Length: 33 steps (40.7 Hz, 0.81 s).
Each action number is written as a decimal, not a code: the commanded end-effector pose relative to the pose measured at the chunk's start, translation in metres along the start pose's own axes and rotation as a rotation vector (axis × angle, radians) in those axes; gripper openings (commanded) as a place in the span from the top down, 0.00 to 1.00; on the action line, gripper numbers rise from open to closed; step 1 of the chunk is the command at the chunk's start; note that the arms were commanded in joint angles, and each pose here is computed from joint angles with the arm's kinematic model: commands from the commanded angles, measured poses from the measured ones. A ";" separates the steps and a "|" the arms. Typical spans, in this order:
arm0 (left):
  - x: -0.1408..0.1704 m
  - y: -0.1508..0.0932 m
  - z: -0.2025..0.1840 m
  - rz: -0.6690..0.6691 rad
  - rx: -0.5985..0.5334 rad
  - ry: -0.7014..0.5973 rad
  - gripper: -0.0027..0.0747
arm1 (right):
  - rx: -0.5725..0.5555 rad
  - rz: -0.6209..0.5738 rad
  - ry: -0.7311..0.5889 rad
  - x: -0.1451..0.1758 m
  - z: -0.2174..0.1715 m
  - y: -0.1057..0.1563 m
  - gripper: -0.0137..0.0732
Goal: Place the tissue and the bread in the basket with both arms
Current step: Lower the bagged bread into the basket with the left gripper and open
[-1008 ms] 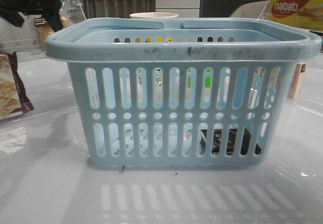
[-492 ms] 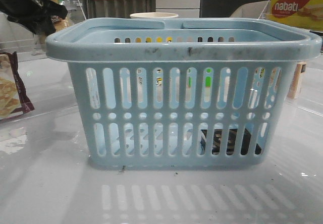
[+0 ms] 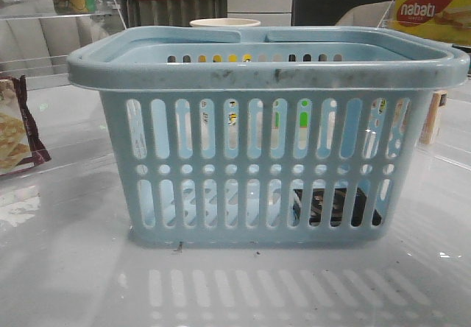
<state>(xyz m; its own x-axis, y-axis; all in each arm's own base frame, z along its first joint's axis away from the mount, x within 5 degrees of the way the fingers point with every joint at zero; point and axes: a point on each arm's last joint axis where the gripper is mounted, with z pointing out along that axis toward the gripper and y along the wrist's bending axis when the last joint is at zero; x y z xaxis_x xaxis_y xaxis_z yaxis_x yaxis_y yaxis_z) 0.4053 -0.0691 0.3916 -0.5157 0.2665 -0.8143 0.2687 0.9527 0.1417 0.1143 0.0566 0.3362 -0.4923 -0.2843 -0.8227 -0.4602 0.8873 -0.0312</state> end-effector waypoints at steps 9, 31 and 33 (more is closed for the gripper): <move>-0.019 -0.063 -0.092 0.119 0.164 -0.205 0.85 | 0.010 -0.010 -0.091 -0.012 -0.006 -0.001 0.22; 0.046 -0.167 -0.068 0.267 0.408 -0.105 0.83 | 0.010 -0.010 -0.091 -0.012 -0.006 -0.001 0.22; 0.048 -0.170 -0.064 0.257 0.417 -0.093 0.77 | 0.010 -0.010 -0.091 -0.012 -0.006 -0.001 0.22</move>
<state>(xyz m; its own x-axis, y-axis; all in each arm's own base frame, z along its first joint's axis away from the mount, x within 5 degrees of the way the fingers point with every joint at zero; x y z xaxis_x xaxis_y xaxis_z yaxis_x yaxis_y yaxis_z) 0.2842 -0.2050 0.3427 -0.3986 0.5374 -0.7432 0.7050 0.6978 0.1265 0.1143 0.0566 0.3362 -0.4923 -0.2843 -0.8227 -0.4602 0.8873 -0.0312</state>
